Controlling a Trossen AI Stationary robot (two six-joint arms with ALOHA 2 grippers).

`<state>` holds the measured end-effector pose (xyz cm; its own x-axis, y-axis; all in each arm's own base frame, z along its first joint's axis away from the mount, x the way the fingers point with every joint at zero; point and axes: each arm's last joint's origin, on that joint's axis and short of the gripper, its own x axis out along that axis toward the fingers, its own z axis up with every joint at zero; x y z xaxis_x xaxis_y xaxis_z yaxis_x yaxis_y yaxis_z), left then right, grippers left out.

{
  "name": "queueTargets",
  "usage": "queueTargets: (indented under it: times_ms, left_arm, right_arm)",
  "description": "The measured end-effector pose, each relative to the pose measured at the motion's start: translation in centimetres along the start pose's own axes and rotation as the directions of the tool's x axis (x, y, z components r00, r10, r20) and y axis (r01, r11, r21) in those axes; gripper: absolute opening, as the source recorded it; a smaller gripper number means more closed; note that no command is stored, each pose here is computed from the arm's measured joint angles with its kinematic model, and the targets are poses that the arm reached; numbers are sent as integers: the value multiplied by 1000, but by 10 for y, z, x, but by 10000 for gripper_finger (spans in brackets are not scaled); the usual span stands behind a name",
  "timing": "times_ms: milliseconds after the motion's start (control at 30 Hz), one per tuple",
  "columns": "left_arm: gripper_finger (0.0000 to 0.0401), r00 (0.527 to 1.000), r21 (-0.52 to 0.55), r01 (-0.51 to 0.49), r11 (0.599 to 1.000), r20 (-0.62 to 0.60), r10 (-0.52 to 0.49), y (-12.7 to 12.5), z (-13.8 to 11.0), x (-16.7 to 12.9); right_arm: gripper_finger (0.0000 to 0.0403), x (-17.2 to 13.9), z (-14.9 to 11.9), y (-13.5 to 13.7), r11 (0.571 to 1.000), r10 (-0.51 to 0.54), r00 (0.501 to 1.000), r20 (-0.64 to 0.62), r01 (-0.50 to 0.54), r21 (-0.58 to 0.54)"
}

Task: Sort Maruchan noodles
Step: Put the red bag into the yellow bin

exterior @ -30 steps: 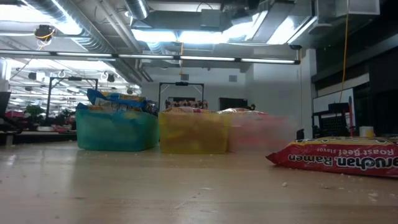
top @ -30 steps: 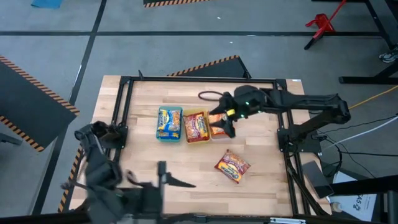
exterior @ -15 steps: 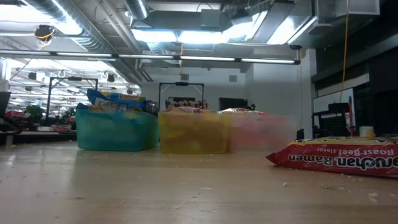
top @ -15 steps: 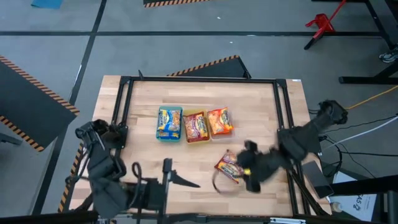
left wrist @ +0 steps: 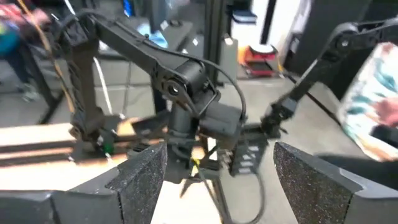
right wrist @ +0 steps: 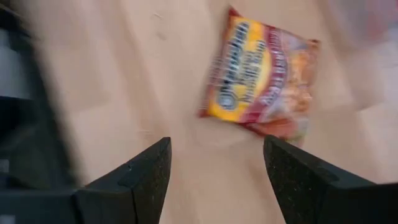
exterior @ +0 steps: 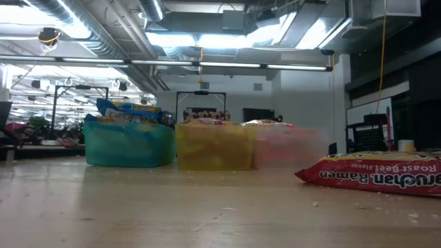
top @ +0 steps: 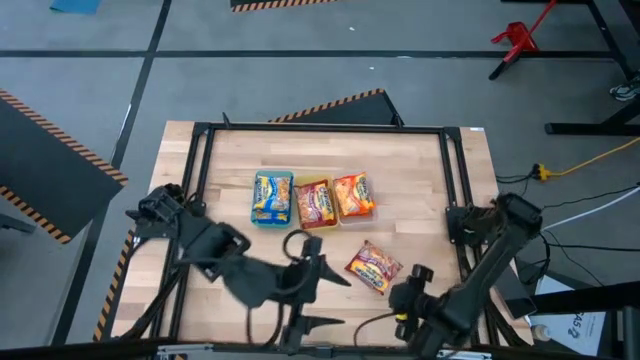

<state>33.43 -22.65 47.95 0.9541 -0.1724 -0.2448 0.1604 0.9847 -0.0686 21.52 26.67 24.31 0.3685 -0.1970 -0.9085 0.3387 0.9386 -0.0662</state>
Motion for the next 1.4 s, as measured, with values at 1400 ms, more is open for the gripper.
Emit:
queueTargets:
  times_ms: [1400]
  left_arm:
    - [289,958,-472,-162,867,-286,24,122,-246,132]
  right_arm:
    - [302,44,-25,-31,869,-459,837,298,354,346]
